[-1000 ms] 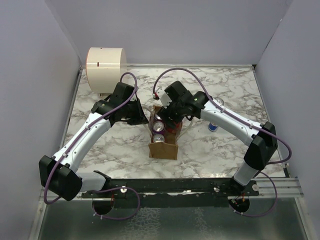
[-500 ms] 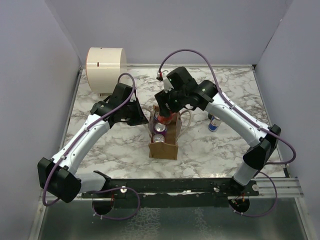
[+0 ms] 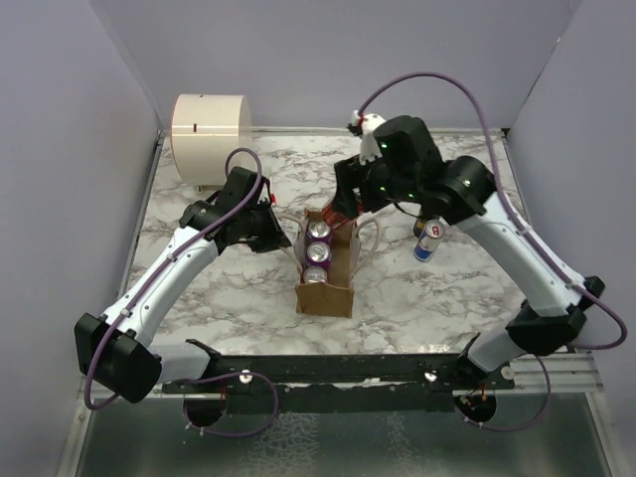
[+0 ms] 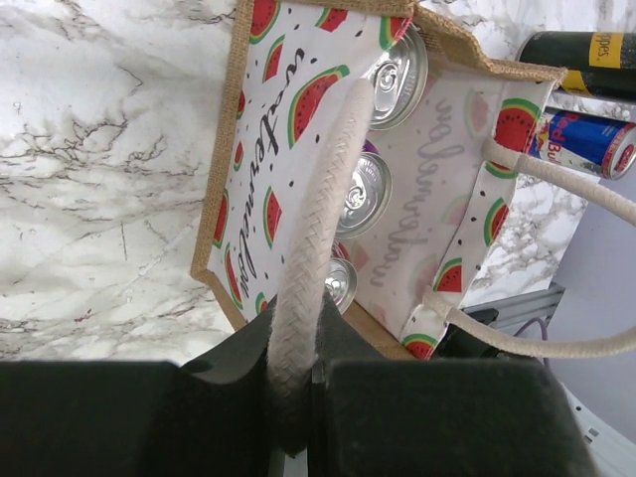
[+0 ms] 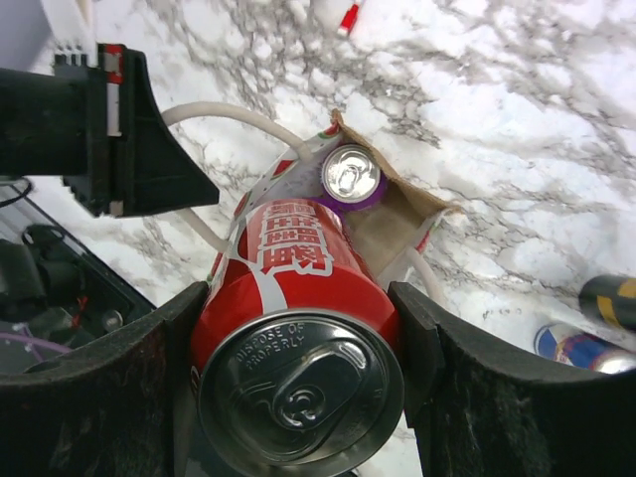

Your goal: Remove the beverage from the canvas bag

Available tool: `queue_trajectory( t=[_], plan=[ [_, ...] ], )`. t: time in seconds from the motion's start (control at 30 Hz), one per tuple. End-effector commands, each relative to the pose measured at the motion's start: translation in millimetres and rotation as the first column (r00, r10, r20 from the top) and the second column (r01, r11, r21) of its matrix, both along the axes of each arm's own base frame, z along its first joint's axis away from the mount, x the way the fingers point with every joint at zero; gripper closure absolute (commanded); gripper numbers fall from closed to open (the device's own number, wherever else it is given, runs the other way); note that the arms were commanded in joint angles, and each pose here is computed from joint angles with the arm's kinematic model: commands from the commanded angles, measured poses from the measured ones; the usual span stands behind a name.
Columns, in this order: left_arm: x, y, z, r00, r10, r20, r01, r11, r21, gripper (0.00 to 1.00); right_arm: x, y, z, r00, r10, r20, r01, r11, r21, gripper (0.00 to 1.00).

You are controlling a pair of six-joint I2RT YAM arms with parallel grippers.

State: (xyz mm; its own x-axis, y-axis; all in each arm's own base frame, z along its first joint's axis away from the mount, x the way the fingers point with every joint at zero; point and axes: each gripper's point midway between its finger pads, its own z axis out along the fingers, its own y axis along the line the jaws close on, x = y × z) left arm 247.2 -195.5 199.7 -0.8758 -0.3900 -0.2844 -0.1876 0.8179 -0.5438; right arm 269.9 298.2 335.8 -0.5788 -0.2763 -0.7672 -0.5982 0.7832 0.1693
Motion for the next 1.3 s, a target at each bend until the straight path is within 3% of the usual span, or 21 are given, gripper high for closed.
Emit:
queue_trajectory(
  t=[0.0,0.37,0.53,0.63,0.8,1.0,1.27],
  plan=[
    [-0.8,8.6,3.1,0.999,0.051,-0.013,-0.051,0.998,0.022,1.00,-21.3,-51.7,73.8,0.975,-0.165,0.150,0.136,0.972,0.192,0.98],
    [5.0,14.4,0.8,0.998,0.066,0.013,-0.067,0.996,0.057,1.00,-64.7,-123.6,42.7,0.948,-0.297,0.112,0.277,0.946,0.166,0.98],
    [6.1,18.4,7.6,0.996,0.074,0.044,-0.077,0.995,0.064,1.00,-68.1,-153.3,37.1,0.899,-0.428,0.093,0.414,0.899,0.141,0.98],
    [6.7,20.6,9.0,0.996,0.071,0.059,-0.075,0.994,0.074,1.00,-69.7,-172.8,16.6,0.849,-0.525,0.063,0.521,0.851,0.073,0.98],
    [6.9,20.3,11.0,0.995,0.030,0.095,-0.038,0.996,0.080,1.00,-77.0,-199.8,-31.1,0.716,-0.698,-0.006,0.698,0.716,-0.028,0.98],
    [-1.4,18.3,14.9,0.990,-0.043,0.137,0.034,0.997,0.064,1.00,-83.4,-205.4,-78.0,0.566,-0.816,-0.121,0.823,0.568,0.015,0.98],
    [-1.7,19.3,11.8,0.972,-0.158,0.172,0.138,0.983,0.125,1.00,-77.6,-209.1,-155.9,0.444,-0.885,-0.139,0.894,0.448,0.006,0.98]
  ],
)
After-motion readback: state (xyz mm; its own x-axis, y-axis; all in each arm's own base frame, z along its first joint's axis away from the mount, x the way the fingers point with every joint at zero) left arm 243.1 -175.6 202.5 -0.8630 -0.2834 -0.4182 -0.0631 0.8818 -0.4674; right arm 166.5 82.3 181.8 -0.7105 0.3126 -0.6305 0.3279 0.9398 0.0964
